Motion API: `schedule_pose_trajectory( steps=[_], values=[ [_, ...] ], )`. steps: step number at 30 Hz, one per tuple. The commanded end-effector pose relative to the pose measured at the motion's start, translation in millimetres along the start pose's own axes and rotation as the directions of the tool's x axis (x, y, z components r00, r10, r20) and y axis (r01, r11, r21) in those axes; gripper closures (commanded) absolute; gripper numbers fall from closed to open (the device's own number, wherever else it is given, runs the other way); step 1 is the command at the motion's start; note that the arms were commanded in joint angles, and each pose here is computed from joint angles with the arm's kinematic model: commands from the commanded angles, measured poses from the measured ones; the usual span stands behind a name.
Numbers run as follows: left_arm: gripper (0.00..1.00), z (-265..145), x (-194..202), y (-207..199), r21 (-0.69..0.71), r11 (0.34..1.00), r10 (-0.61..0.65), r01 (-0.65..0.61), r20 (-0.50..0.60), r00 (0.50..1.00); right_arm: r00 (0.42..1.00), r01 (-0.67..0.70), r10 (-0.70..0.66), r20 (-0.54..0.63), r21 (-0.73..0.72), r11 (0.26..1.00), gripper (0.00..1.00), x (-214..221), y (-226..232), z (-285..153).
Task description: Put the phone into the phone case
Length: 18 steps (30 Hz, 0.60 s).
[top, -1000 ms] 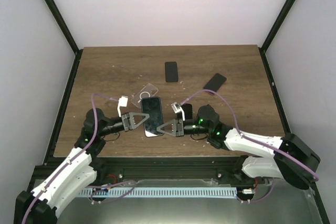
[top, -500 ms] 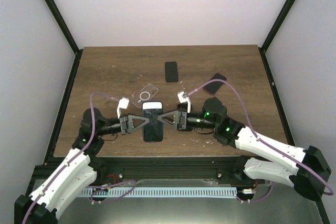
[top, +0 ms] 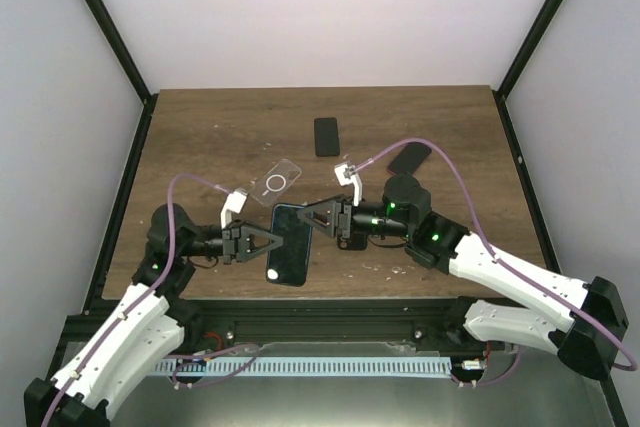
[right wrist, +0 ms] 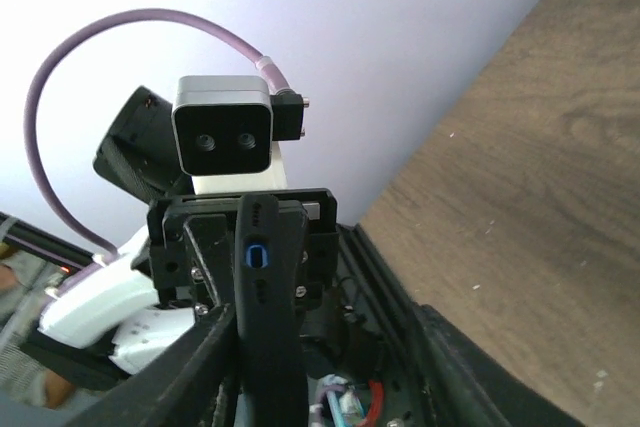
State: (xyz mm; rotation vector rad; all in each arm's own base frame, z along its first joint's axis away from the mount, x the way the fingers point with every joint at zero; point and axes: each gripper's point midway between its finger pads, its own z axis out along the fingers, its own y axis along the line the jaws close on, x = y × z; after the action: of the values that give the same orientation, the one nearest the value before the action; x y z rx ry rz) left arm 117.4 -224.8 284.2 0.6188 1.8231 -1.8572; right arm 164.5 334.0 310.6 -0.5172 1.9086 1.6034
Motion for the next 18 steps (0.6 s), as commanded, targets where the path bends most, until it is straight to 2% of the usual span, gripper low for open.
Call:
schedule_pose_trajectory(
  steps=[1,6,8,18],
  values=[
    [1.0,-1,-6,-14,0.012,0.996,0.091,-0.091,0.001,0.996,0.999,0.029,-0.029,0.034,-0.024,0.999,0.61,-15,16,-5],
    [1.0,-1,-7,5,-0.083,0.994,0.074,-0.074,0.0,0.997,0.999,0.027,-0.026,0.041,-0.027,0.999,0.9,-15,17,-6],
    [1.0,-1,-7,15,-0.123,0.991,0.061,-0.061,-0.004,0.998,0.999,0.019,-0.018,0.038,-0.016,1.0,0.98,-15,14,-5],
    [1.0,-3,-8,43,-0.262,0.964,0.03,-0.033,-0.016,0.999,0.999,-0.025,0.023,0.035,0.056,0.998,0.99,-13,-3,-2]
  ],
)
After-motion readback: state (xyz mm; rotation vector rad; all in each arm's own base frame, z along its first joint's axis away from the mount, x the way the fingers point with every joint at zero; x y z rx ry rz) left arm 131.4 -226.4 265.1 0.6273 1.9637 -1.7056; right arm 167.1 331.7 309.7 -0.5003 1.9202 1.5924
